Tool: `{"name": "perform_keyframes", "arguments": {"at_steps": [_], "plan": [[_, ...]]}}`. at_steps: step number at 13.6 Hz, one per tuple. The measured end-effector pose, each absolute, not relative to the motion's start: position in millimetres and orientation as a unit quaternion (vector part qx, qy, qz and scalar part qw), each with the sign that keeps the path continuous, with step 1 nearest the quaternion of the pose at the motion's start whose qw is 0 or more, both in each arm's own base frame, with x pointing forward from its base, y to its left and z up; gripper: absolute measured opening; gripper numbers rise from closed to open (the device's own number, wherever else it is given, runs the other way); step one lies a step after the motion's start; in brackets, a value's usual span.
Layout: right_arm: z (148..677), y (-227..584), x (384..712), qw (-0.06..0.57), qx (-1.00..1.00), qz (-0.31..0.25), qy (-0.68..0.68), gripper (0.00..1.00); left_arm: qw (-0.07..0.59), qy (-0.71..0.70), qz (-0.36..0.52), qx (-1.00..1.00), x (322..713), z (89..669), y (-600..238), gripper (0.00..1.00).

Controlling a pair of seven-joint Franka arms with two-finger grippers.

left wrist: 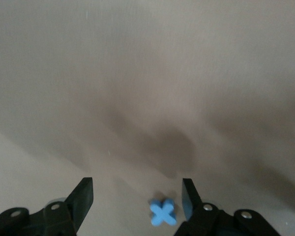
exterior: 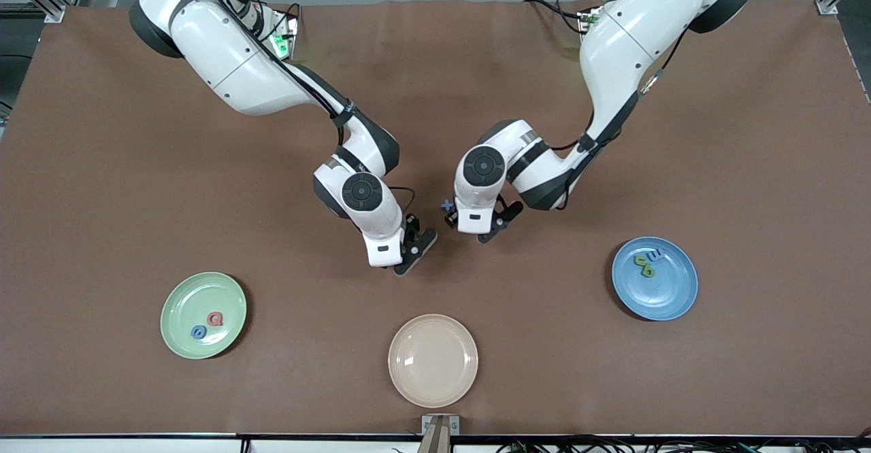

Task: Sort upper and lower case letters into plates
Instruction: 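Grasp the blue + with the left gripper while the right grasps green N, then carry the + to the blue plate while the right gripper places N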

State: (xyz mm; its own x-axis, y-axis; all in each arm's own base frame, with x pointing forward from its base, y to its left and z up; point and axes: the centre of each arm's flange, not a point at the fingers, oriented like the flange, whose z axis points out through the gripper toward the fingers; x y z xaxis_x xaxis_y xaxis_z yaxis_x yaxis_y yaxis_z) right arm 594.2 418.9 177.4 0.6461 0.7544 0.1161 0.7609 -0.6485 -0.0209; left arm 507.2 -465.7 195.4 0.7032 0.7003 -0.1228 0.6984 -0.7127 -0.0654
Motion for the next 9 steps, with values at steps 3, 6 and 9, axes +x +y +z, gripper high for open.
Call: {"name": "perform_keyframes", "arguments": {"at_steps": [3,6,9], "plan": [[181,418,596,0.033,-0.906,-0.052,-0.418,0.33,0.011,-0.421,0.078,-0.904,499,191,-475,0.74],[180,412,600,0.030,-0.909,-0.052,-0.413,0.33,0.016,-0.441,0.089,-0.893,487,182,-486,0.70],[187,367,632,0.020,-0.923,-0.050,-0.380,0.33,0.004,-0.447,0.092,-0.890,489,179,-487,0.67]]}}
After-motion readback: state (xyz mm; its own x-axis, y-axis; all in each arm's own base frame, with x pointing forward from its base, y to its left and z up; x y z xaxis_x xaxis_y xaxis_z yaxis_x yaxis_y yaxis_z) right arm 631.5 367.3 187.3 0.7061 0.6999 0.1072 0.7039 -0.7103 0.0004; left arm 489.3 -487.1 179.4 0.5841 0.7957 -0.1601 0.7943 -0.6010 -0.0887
